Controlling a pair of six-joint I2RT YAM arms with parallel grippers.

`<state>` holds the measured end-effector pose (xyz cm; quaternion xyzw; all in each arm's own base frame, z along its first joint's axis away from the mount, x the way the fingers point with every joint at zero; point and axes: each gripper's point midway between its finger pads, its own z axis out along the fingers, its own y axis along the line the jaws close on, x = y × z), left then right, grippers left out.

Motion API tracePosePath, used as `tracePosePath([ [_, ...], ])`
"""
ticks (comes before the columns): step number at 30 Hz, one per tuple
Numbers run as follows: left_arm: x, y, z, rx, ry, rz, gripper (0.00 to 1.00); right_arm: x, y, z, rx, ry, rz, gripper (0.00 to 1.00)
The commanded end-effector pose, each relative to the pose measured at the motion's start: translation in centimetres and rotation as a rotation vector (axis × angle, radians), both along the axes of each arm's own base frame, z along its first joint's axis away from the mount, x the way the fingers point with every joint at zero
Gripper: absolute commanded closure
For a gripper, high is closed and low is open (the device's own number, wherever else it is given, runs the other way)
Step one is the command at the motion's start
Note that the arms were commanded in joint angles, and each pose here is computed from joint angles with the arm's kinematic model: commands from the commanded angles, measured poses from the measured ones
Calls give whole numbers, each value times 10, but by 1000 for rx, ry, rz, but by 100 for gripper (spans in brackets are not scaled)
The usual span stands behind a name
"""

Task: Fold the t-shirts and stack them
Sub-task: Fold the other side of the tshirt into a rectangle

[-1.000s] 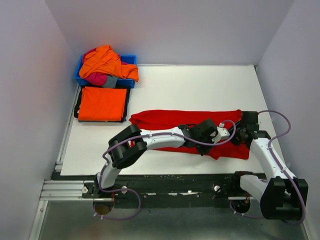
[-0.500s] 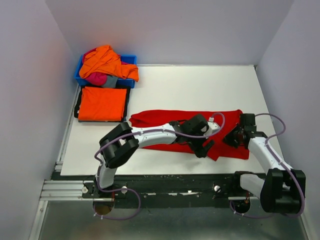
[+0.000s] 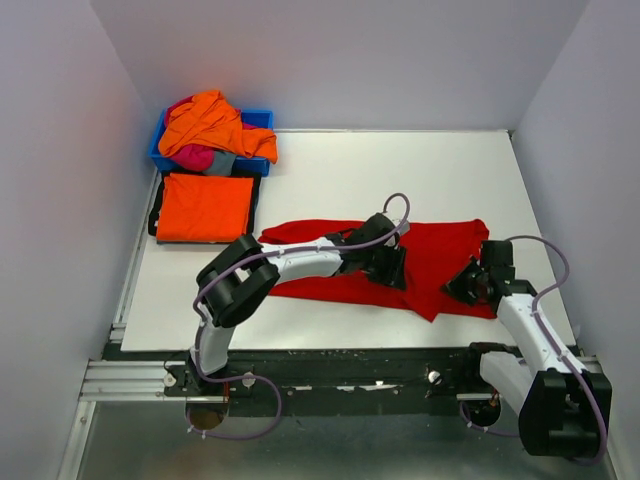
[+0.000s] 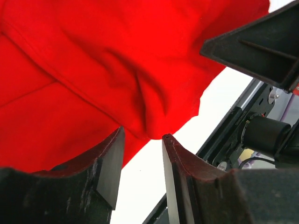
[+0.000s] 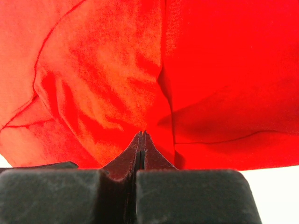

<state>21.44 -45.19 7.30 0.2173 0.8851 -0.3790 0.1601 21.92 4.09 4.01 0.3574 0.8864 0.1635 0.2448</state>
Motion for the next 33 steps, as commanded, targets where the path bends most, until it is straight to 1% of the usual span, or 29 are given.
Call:
tracePosePath([
  [1,-3,-6,-11,10,103,93,51,-13,11,-9,48,24,47,94],
  [5,-7,3,-21,31,126,129,51,-17,15,-13,68,22,65,93],
  [14,-8,2,-42,80,160,150,51,-17,18,-13,78,18,83,93],
  [16,-7,-2,-42,72,168,148,51,-17,18,-14,80,21,83,94],
  [20,-7,-10,-41,45,184,147,60,-17,18,-15,80,23,87,94],
  [23,-7,-12,-44,41,196,142,62,-17,19,-15,83,22,90,94],
  [33,-2,-20,-42,18,198,145,62,-16,20,-15,87,23,95,94],
])
